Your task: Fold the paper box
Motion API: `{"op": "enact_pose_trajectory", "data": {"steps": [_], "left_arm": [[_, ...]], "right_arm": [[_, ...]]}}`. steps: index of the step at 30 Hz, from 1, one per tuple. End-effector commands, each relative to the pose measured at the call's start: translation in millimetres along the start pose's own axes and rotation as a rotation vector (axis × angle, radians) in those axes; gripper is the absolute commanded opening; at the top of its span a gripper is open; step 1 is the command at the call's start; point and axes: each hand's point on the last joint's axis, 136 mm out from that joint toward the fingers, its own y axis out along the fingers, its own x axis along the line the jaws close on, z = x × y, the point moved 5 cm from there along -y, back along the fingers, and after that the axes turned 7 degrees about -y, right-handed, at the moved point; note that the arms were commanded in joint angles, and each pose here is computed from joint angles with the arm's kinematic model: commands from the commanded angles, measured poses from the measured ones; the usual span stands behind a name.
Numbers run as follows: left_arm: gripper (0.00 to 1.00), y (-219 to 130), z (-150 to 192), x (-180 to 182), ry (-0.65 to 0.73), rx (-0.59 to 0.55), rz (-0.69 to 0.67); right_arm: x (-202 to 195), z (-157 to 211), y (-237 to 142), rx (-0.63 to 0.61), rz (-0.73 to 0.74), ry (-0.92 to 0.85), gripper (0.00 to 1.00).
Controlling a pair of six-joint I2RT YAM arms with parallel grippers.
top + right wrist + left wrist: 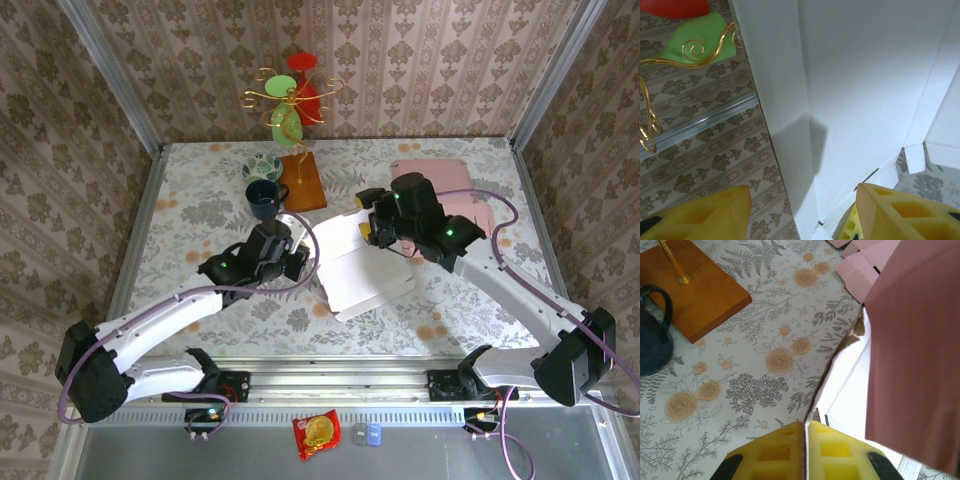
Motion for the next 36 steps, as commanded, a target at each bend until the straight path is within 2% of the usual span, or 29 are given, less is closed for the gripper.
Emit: {"op": "enact_pose_trajectory", "data": {"steps": [1, 8, 13, 18, 22, 24, 25, 27, 28, 30, 32, 36], "left_arm": [[0.0, -6.2, -9.9, -0.2, -0.019, -0.019, -0.025], [0.0, -5.7, -10.3, -1.8, -0.016, -0.012, -0.016], [0.0, -5.9, -10.7, -2.4, -0.011, -0.009, -0.012], [0.0, -6.8, -9.5, -2.8, -0.013, -0.01, -0.003], [0.0, -8.9, -8.2, -2.9, -0.015, -0.01, 0.002], [0.0, -10.4, -7.0, -0.7, -0.03, -0.007, 0.0], [0.04, -12.3, -6.3, 1.2, -0.045, -0.005, 0.002], [0.28, -18.5, -5.4, 6.3, -0.099, -0.006, 0.016], [0.36, -24.0, -6.2, 9.6, -0.135, -0.013, 0.025], [0.47, -37.7, -10.2, 13.8, -0.205, -0.029, 0.059], [0.55, -55.0, -18.1, 18.0, -0.268, -0.059, 0.082], [0.6, -78.2, -37.3, 25.4, -0.38, -0.075, 0.109]], "right_arm": [[9.4, -5.3, 5.2, -0.057, -0.014, -0.044, 0.53], [7.2, -4.8, 20.3, -0.03, -0.003, -0.034, 0.38], [7.4, -4.9, 23.6, -0.024, 0.005, -0.037, 0.22], [3.6, -5.6, 28.2, -0.025, 0.009, -0.031, 0.12], [4.4, -7.3, 28.4, -0.039, 0.002, -0.032, 0.0], [3.5, -8.6, 29.0, -0.049, 0.002, -0.027, 0.0], [1.3, -9.5, 31.1, -0.054, 0.002, -0.021, 0.0], [-3.3, -10.3, 37.4, -0.053, -0.013, 0.006, 0.0], [-3.3, -10.1, 39.3, -0.052, -0.029, 0.02, 0.0], [-8.5, -11.1, 49.8, -0.055, -0.024, 0.037, 0.0], [-8.4, -11.5, 52.7, -0.061, -0.025, 0.04, 0.0], [-7.7, -11.4, 57.9, -0.061, -0.011, 0.038, 0.0]]}}
